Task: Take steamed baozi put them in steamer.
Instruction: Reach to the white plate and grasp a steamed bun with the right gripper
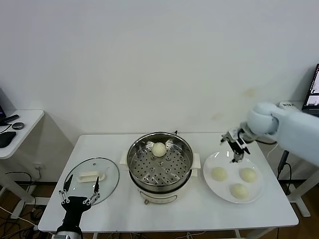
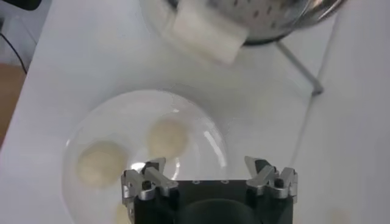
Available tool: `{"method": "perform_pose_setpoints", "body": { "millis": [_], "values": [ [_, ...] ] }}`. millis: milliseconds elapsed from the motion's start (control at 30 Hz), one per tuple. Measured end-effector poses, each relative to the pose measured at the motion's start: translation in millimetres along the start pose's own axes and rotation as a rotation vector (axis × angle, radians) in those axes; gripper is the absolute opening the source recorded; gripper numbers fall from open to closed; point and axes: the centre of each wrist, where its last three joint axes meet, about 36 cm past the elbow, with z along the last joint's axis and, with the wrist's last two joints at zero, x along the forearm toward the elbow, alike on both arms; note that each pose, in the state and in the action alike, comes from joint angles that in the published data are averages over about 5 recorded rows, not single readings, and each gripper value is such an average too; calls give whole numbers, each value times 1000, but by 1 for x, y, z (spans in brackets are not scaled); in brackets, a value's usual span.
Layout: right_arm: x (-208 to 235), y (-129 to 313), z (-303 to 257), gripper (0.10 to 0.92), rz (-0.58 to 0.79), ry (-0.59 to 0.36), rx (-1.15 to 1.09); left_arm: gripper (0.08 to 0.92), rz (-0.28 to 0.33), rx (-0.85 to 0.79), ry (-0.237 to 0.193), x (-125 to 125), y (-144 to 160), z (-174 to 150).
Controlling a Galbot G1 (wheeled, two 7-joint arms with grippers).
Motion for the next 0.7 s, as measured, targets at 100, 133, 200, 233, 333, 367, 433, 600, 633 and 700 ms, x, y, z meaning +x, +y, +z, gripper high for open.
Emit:
{"method": "perform_pose_setpoints", "body": {
  "millis": [100,133,200,233,333,367,433,600,633,700],
  "values": [
    [-19,8,5,823,-10,-1,-27,823,0,-4,0,1,0,-1],
    [-25,10,6,823,-13,-2,-33,823,1,-6,1,2,0,-1],
    [-38,12,7,823,-20,-3,-43,823,-1,-10,3,3,1,-2],
    [-44,14,7,823,-23,-4,-46,823,-2,-11,4,3,1,-2],
    [-63,15,6,823,-29,-9,-55,823,-7,-14,6,4,3,-1],
    [-68,15,5,823,-30,-11,-58,823,-9,-14,7,4,3,-1],
    [-79,15,3,823,-31,-14,-63,823,-13,-15,9,3,4,0],
    [-104,15,-3,823,-40,-16,-74,823,-18,-19,9,3,5,1],
    [-108,14,-4,823,-42,-16,-76,823,-18,-19,9,3,5,1],
    [-115,14,-6,823,-43,-13,-82,823,-19,-19,9,3,5,1]
  ]
}}
